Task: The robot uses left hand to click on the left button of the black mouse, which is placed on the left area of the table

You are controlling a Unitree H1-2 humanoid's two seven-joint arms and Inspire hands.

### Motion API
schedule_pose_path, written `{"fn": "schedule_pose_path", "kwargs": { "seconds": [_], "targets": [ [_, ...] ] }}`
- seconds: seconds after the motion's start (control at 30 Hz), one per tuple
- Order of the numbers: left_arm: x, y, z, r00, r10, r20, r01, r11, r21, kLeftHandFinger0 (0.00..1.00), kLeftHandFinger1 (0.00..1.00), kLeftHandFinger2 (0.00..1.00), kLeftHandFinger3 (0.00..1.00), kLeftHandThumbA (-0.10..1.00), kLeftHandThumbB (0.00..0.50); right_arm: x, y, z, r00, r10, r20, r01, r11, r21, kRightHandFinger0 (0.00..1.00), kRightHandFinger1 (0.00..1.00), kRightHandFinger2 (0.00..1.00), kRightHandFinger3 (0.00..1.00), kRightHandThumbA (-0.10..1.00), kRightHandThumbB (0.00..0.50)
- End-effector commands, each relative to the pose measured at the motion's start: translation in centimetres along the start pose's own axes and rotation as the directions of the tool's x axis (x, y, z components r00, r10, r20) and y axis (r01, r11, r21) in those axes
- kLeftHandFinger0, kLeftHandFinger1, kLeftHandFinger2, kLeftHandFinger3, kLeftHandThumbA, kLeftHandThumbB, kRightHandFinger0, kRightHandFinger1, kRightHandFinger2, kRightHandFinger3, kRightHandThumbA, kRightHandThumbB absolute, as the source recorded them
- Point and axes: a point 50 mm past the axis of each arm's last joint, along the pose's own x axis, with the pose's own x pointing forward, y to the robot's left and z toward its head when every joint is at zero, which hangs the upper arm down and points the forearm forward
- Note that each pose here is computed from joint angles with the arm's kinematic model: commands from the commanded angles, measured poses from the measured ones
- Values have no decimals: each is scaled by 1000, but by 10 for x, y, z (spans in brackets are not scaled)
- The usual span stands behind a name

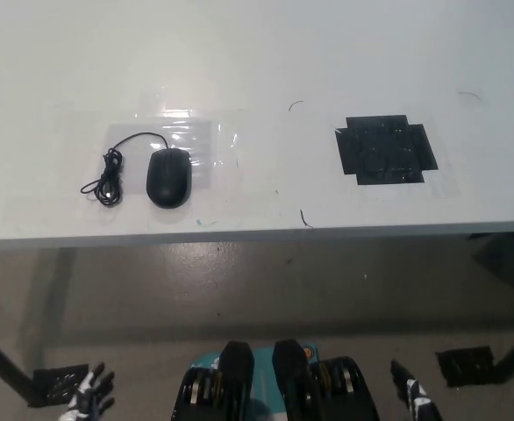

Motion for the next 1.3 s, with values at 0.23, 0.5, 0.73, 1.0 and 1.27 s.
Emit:
{"fn": "schedule_pose_path", "kwargs": {
  "seconds": [0.23, 0.5, 0.73, 1.0, 1.27],
  "targets": [
    [10, 103, 169, 866, -201, 457, 86, 962, 260, 1000, 1000, 1000, 1000, 1000, 440, 6, -26, 36, 969, -103, 227, 97, 995, 36, 1000, 1000, 1000, 1000, 1000, 428],
    [52, 143, 266, 791, -291, 539, 69, 917, 394, 1000, 864, 858, 1000, 1000, 427, 4, -27, 35, 969, -107, 224, 102, 994, 35, 1000, 1000, 1000, 1000, 1000, 424],
    [113, 163, 348, 786, -438, 437, 157, 825, 543, 386, 139, 227, 1000, 1000, 474, 4, -34, 35, 968, -114, 225, 112, 993, 22, 1000, 1000, 1000, 1000, 1000, 415],
    [197, 139, 416, 813, -520, 263, 207, 679, 704, 25, 0, 38, 1000, 1000, 454, 2, -31, 30, 974, -93, 207, 91, 996, 18, 1000, 1000, 1000, 1000, 1000, 400],
    [276, 109, 425, 847, -518, -118, 450, 580, 679, 465, 116, 454, 1000, 1000, 477, 0, -30, 25, 977, -102, 187, 99, 995, 27, 1000, 1000, 1000, 1000, 1000, 389]
  ]
}}
